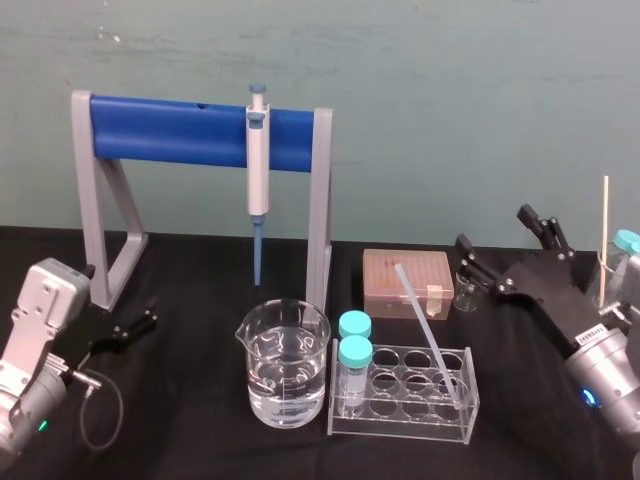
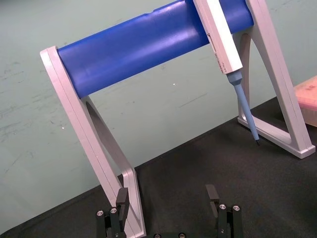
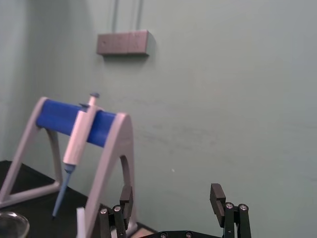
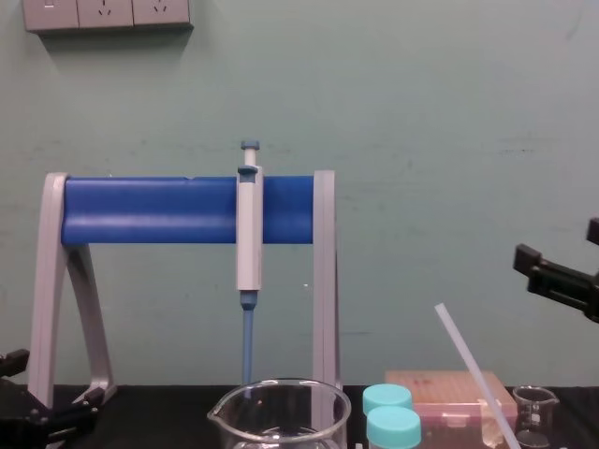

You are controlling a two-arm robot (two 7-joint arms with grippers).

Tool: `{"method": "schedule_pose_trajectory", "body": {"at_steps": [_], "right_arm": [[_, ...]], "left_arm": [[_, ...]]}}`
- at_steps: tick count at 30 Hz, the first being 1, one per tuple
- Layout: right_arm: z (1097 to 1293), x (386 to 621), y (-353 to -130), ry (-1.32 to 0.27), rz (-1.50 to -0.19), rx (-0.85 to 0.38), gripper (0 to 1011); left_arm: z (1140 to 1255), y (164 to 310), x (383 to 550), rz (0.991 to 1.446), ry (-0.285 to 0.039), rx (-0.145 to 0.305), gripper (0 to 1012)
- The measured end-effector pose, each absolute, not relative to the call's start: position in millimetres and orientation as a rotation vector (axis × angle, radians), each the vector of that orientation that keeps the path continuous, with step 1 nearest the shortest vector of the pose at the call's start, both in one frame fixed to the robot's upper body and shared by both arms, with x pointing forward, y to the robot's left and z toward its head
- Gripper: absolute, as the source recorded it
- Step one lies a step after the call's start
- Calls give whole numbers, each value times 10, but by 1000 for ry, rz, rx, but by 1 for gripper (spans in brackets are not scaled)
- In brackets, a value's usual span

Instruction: Pick up the stirring rod with one hand, then place it down.

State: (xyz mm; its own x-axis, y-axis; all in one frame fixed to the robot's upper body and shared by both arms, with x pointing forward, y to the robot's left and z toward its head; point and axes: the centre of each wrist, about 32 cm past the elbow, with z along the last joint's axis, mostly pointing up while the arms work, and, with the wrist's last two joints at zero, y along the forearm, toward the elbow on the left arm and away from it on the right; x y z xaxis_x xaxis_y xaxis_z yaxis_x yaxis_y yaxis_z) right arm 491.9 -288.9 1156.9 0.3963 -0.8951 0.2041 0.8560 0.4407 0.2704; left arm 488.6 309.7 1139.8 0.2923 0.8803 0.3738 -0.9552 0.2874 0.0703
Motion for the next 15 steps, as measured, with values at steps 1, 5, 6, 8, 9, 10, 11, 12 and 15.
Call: {"method": "schedule_pose_trajectory", "body": {"at_steps": [1, 5, 6, 8, 9, 10, 11, 12, 15], "right_arm": [[11573, 4903, -2906, -324, -1124, 116, 1003], [11559, 4874, -2939, -290, -1142, 91, 1003], [11547, 4862, -2954, -270, -1150, 79, 1003], [11534, 4852, -2971, -244, -1160, 61, 1003], [11528, 4850, -2976, -235, -1164, 53, 1003], [11522, 4848, -2979, -227, -1167, 46, 1003], [11511, 4847, -2983, -211, -1173, 32, 1003], [11504, 4846, -2986, -204, -1176, 25, 1003], [11476, 4848, -2992, -168, -1182, -13, 1003]], "left_arm": [[11398, 3097, 4886, 1248, -285, 304, 1000], [11398, 3097, 4886, 1248, -285, 304, 1000], [11398, 3097, 4886, 1248, -285, 305, 1000], [11398, 3097, 4886, 1248, -285, 305, 1000], [11398, 3097, 4886, 1248, -285, 305, 1000], [11398, 3096, 4886, 1248, -285, 304, 1000], [11398, 3097, 4886, 1248, -285, 305, 1000], [11398, 3097, 4886, 1248, -285, 304, 1000], [11398, 3097, 4886, 1248, -285, 304, 1000]]}}
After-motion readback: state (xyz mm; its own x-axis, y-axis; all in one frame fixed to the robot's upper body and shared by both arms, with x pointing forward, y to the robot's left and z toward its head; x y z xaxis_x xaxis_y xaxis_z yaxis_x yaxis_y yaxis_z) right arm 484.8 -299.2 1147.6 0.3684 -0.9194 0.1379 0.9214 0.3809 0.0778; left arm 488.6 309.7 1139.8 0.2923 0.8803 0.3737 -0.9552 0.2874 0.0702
